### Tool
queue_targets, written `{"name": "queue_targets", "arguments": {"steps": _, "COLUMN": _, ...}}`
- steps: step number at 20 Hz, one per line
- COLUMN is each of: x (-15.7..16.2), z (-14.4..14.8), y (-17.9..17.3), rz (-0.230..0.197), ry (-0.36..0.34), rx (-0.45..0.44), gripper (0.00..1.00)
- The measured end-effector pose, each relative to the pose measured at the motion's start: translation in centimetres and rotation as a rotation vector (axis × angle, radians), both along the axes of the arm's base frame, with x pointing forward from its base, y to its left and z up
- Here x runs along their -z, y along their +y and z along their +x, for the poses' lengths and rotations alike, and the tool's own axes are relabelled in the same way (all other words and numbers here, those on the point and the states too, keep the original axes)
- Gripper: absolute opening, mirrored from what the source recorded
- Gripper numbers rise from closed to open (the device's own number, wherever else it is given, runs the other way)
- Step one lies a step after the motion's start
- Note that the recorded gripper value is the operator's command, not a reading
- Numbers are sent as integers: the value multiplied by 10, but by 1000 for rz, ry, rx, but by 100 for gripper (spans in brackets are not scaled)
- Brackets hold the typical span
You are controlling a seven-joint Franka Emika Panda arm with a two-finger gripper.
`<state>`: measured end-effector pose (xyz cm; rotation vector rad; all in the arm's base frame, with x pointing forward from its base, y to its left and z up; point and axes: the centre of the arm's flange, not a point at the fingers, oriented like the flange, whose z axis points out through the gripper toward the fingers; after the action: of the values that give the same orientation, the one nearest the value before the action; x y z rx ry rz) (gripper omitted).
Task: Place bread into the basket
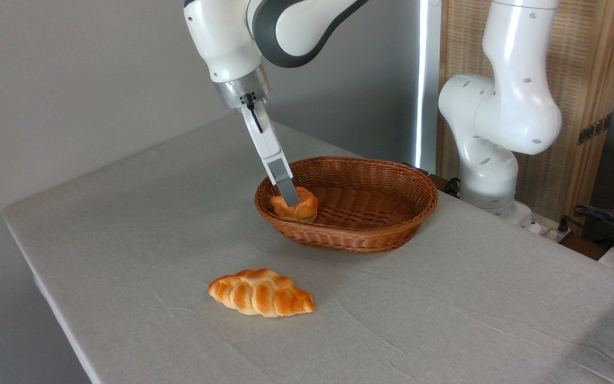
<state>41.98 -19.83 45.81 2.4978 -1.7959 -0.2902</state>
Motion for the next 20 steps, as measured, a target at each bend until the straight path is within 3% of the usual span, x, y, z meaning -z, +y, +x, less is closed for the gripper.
{"name": "queue_targets", "arguments": {"steps": 4, "x": -12, "z": 7, "y": 6, "rz": -7, "ry": -25, "rx": -53, "gripper": 100}}
{"name": "queue_targets", "arguments": {"steps": 7, "x": -53, "z": 29, "y": 19, "rz": -36, "ry": -96, "rx": -175, "gripper": 100}}
{"name": "queue_targets", "arguments": {"steps": 11, "x": -120, "z": 76, "y": 68, "rz": -105, "ry": -215, "rx": -321, "gripper": 100}}
{"name": "queue_targets", "arguments": {"steps": 14, "x": -155, "z": 104, "y": 115, "rz": -134, "ry": -282, "rx": -413, "gripper": 100}}
{"name": "queue_targets", "arguments": {"steps": 17, "x": -169, "z": 112, "y": 145, "rz": -137, "ry": -297, "rx": -465, "gripper": 100}}
{"name": "queue_targets", "arguments": {"steps": 20, "x": -164, "z": 112, "y": 149, "rz": -89, "ry": -266, "rx": -459, "gripper": 100}}
